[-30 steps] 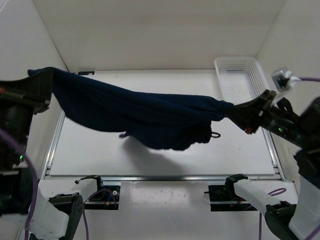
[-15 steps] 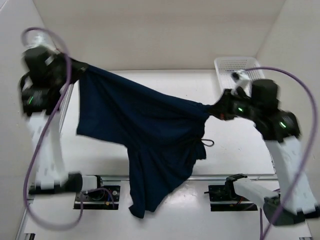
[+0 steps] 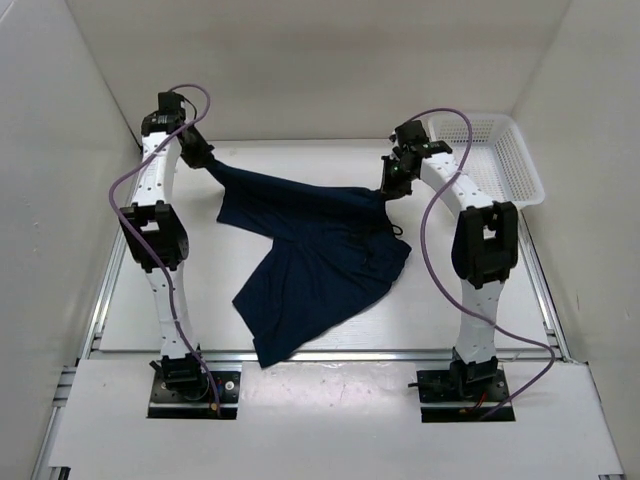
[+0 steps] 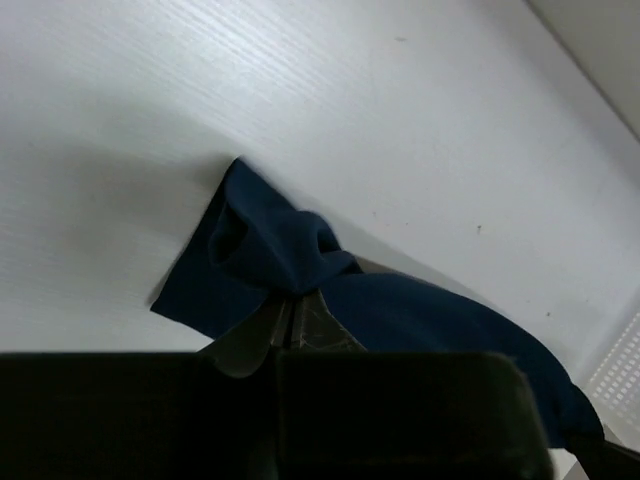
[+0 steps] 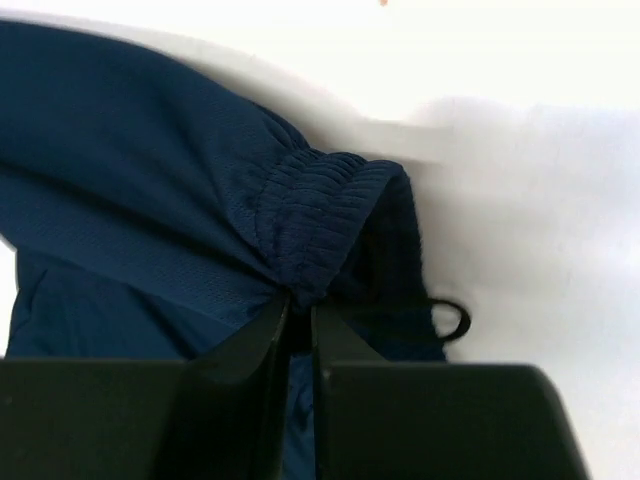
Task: Fold and stack the shorts
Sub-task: Flatten the shorts out, then fold the shorts
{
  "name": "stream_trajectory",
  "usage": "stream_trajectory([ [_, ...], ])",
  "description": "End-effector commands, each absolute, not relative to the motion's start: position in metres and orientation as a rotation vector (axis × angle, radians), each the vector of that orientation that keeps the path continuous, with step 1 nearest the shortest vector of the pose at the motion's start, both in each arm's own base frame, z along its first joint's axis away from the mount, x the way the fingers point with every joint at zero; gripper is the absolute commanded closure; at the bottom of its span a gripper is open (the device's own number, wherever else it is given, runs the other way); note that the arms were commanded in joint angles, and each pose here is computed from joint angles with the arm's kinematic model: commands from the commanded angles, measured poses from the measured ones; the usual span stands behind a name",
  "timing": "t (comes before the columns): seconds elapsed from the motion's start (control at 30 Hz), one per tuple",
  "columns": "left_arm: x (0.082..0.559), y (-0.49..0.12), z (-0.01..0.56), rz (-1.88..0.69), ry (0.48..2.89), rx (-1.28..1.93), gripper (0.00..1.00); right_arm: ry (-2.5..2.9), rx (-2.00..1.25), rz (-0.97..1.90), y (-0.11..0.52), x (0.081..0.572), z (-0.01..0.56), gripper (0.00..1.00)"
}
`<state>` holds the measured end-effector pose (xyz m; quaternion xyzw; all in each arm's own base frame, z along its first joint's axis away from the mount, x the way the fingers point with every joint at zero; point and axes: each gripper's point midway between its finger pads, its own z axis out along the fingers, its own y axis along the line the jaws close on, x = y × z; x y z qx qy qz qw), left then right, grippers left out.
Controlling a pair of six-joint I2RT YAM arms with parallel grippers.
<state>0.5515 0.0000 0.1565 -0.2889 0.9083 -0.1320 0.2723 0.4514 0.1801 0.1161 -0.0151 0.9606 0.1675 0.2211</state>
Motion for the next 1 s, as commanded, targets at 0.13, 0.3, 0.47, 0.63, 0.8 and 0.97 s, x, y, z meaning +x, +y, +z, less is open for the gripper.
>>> stream_trajectory([
  [0.13, 0.546, 0.008, 0.247, -0.365, 2.282, -0.650, 0.90, 2.595, -0.018, 0.499, 0.169, 0.474, 0.140, 1.00],
  [0.3, 0.483, -0.030, 0.298, -0.392, 2.272, -0.519, 0.90, 2.585, 0.022, 0.532, 0.150, 0.457, 0.155, 1.00],
  [0.47, 0.391, -0.055, 0.270, -0.405, 2.398, -0.512, 0.90, 2.568, 0.018, 0.569, 0.145, 0.428, 0.174, 1.00],
  [0.63, 0.304, -0.078, 0.263, -0.465, 2.407, -0.494, 0.90, 2.586, 0.043, 0.548, 0.134, 0.384, 0.176, 1.00],
  [0.8, 0.226, -0.103, 0.203, -0.496, 2.575, -0.512, 0.90, 2.591, 0.131, 0.396, 0.097, 0.328, 0.171, 1.00],
  [0.97, 0.160, -0.136, 0.177, -0.663, 2.690, -0.485, 0.90, 2.634, 0.232, 0.296, 0.068, 0.279, 0.147, 1.00],
])
